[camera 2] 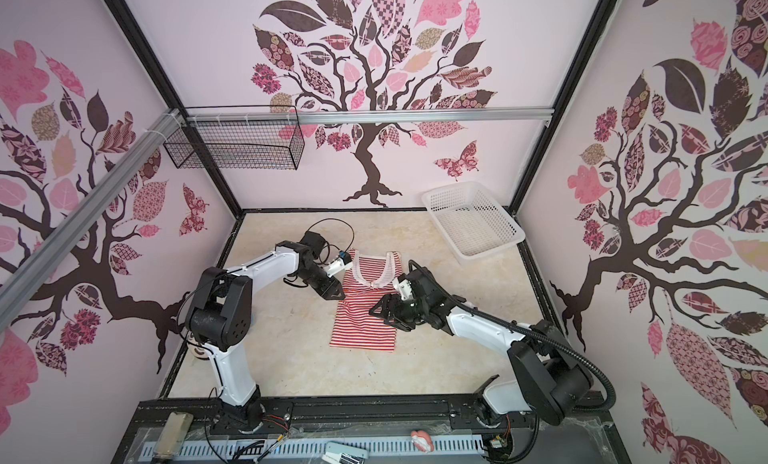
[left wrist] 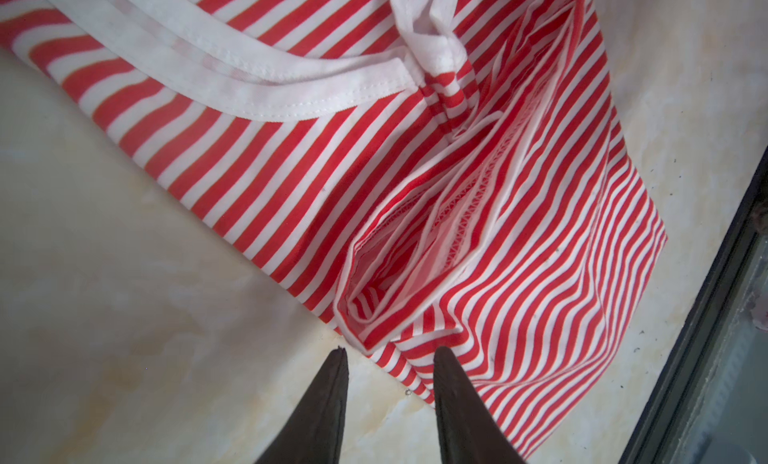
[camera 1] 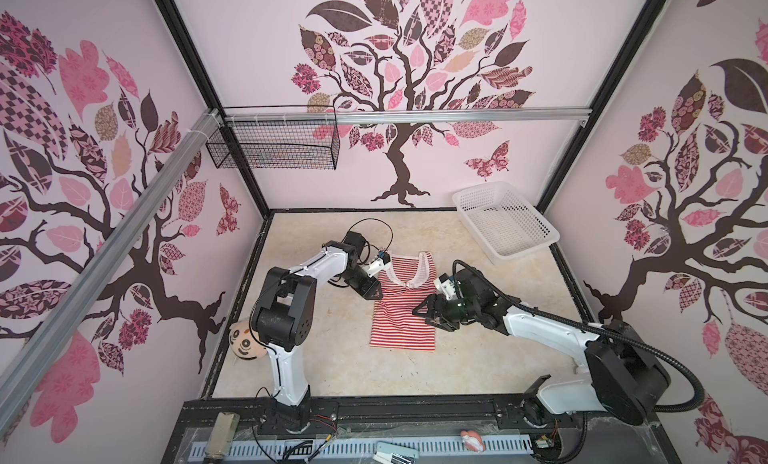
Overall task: Fold and stack tank tops
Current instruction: Smooth out the tank top at the center of the table.
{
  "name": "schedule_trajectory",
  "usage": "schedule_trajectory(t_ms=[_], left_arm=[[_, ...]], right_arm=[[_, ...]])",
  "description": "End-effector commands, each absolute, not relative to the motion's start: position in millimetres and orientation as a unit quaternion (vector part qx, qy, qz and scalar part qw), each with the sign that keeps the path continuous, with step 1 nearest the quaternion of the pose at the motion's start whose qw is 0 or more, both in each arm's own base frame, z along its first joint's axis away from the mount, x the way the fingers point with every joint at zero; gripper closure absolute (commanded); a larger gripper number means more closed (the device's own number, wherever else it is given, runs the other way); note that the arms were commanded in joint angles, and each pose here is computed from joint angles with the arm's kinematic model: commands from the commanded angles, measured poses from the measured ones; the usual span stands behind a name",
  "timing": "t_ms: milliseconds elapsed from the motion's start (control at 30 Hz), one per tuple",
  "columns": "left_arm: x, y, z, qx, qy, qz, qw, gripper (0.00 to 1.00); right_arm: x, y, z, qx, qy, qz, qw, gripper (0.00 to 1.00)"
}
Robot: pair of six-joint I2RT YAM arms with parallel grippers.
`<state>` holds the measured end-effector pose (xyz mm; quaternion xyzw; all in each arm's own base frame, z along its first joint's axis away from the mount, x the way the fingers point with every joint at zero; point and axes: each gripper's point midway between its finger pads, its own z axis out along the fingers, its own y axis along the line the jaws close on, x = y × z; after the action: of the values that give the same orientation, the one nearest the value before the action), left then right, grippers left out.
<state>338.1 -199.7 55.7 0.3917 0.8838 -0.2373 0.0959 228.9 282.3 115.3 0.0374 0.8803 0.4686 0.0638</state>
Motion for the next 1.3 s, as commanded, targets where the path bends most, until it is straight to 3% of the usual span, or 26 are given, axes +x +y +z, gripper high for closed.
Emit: schedule_trajectory(t_ms=[0, 367, 600, 867, 1133, 1267], left_arm=[[347, -204, 52, 0.392, 0.882, -0.24, 0.102, 0.63], [351, -210, 51, 0.388, 0.881, -0.251, 0.106, 0.63], [349, -216, 62, 0.393, 0.873, -0.266, 0.109, 0.99], [355, -222, 89, 0.393, 0.865, -0.277, 0.144, 1.0], [366, -221, 86, 0.385, 0.871, -0.263, 0.154, 1.0], [372, -219, 77, 0.382, 0.876, -0.252, 0.149, 0.91]], right_arm=[[226, 279, 121, 0.036, 0.878, 0.473, 0.072, 0.27], [224, 278, 119, 0.036, 0.878, 0.472, 0.07, 0.27], [224, 277, 119, 0.038, 0.878, 0.472, 0.073, 0.27], [225, 278, 117, 0.039, 0.878, 0.472, 0.072, 0.27], [226, 278, 115, 0.04, 0.879, 0.47, 0.072, 0.27], [226, 278, 114, 0.04, 0.879, 0.47, 0.07, 0.27]])
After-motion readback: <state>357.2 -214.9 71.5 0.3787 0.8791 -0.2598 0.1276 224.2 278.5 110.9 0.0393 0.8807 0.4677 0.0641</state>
